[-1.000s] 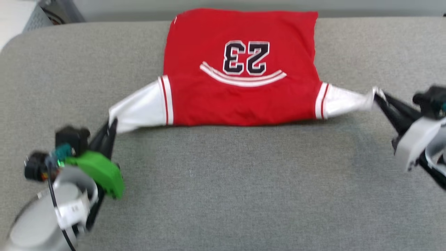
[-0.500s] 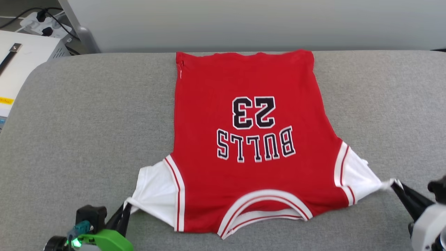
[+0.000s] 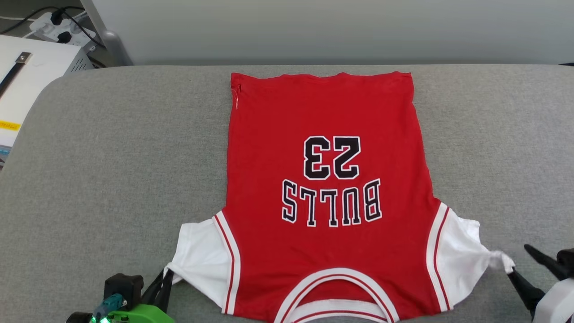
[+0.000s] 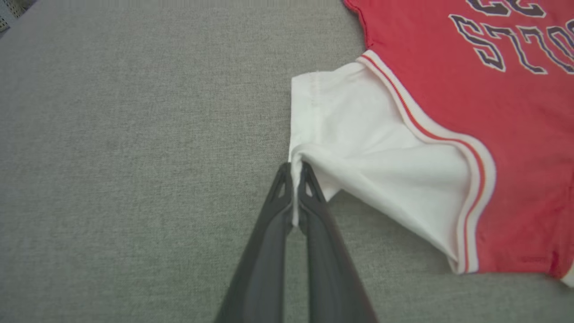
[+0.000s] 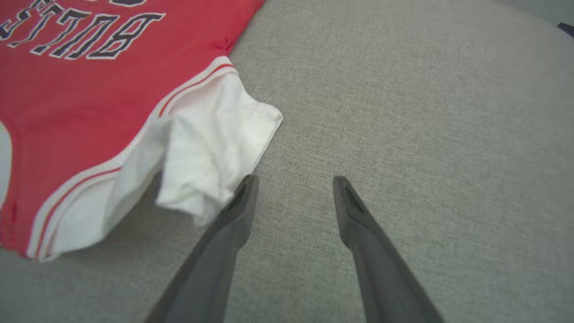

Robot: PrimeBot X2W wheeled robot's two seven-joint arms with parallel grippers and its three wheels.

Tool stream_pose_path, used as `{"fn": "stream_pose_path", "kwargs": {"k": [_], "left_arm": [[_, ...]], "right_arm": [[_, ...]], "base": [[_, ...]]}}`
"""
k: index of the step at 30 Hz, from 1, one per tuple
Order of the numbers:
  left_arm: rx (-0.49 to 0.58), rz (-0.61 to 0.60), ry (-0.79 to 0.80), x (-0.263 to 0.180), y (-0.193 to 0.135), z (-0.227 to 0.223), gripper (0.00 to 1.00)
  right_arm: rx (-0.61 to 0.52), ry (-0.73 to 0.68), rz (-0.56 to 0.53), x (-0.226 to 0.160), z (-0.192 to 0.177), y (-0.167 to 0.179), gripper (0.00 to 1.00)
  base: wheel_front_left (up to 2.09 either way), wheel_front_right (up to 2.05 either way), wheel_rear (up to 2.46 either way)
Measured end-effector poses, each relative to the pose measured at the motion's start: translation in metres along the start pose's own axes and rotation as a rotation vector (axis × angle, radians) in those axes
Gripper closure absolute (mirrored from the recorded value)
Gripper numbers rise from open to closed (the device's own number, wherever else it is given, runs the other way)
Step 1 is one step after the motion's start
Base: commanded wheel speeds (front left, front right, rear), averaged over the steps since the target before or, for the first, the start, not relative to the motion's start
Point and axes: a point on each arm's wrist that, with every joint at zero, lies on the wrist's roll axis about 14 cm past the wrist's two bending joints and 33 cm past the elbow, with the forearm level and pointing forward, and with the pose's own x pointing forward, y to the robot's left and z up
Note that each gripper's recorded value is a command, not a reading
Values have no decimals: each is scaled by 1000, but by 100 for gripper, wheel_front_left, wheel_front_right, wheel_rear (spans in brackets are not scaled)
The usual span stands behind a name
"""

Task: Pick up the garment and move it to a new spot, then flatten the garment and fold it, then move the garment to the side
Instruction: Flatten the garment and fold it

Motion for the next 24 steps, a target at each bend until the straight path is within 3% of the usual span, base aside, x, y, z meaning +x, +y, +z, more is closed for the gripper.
{"fn": "stream_pose_path", "kwargs": {"k": [6, 14, 20, 24], "left_arm": [[8, -26, -90, 12, -11, 28, 100], [39, -56, -219, 30, -22, 71, 100], [54, -64, -259, 45, -27, 82, 100], [48, -59, -255, 56, -27, 78, 100]], "right_arm": [[-53, -152, -74, 12, 66, -34, 0], [-126, -408, -85, 50, 215, -51, 0], [-212, -409, -40, 103, 287, -40, 0], [-196, -204, -29, 161, 283, -39, 0]], "base": [[0, 0, 0], [0, 0, 0], [0, 0, 0], [0, 0, 0]]}}
